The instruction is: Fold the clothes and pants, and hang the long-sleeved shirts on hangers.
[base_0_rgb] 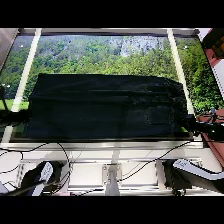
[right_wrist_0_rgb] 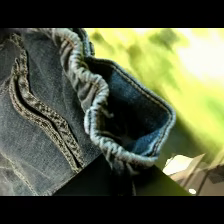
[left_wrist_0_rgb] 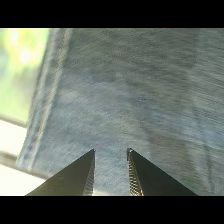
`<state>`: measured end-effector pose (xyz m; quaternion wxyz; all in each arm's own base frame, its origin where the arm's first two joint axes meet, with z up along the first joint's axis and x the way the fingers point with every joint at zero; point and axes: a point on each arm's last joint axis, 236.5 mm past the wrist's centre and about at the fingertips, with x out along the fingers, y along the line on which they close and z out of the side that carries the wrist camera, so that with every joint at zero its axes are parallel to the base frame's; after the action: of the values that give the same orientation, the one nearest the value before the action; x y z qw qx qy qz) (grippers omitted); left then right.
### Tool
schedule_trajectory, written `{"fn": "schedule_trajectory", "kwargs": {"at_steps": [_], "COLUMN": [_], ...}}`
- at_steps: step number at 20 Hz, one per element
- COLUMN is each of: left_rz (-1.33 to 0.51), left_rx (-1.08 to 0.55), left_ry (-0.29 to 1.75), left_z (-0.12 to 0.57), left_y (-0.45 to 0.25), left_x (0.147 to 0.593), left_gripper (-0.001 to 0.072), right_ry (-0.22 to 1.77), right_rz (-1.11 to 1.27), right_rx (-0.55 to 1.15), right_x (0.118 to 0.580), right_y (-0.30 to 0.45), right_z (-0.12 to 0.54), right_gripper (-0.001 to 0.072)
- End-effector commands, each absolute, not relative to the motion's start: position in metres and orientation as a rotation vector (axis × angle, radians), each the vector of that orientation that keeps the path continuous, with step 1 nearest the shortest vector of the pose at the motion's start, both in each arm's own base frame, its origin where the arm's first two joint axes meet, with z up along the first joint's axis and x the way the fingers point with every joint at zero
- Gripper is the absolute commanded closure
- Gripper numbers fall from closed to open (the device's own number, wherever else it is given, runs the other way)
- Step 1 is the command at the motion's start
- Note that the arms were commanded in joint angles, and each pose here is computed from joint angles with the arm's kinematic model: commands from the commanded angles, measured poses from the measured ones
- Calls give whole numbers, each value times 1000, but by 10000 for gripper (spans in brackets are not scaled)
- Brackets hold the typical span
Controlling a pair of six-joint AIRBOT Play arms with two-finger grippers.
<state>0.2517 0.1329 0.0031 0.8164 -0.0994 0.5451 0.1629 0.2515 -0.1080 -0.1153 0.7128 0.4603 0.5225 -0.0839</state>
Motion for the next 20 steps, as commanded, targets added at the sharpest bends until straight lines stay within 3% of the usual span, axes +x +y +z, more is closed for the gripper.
{"fn": "schedule_trajectory", "kwargs": {"at_steps": [1, 3, 4, 5, 6, 12, 17, 20], "left_rz": [474, 530, 556, 588, 601, 559, 575, 559], "left_rx": [-452, -683, -777, -852, -909, -974, -1005, -1019], "left_ry": [1193, 1207, 1216, 1233, 1252, 1302, 1141, 1146], "left_z": [-12, -25, -31, -39, -46, -92, -101, -109], "left_y": [155, 163, 167, 172, 175, 175, 193, 191], "left_x": [225, 206, 196, 183, 174, 166, 197, 202], "left_gripper": [476, 472, 358, 162, 118, 125, 173, 174], "right_ry": [1152, 1150, 1151, 1152, 1155, 1162, 1156, 1160], "right_rz": [-148, -149, -149, -146, -142, -131, -138, -123], "right_rx": [1056, 1055, 1055, 1056, 1058, 1064, 1052, 1042], "right_x": [255, 255, 255, 254, 254, 253, 254, 254], "right_y": [-99, -99, -99, -99, -97, -95, -97, -97], "right_z": [-108, -108, -108, -107, -107, -106, -107, -105], "right_gripper": [667, 667, 667, 667, 667, 667, 667, 667]}}
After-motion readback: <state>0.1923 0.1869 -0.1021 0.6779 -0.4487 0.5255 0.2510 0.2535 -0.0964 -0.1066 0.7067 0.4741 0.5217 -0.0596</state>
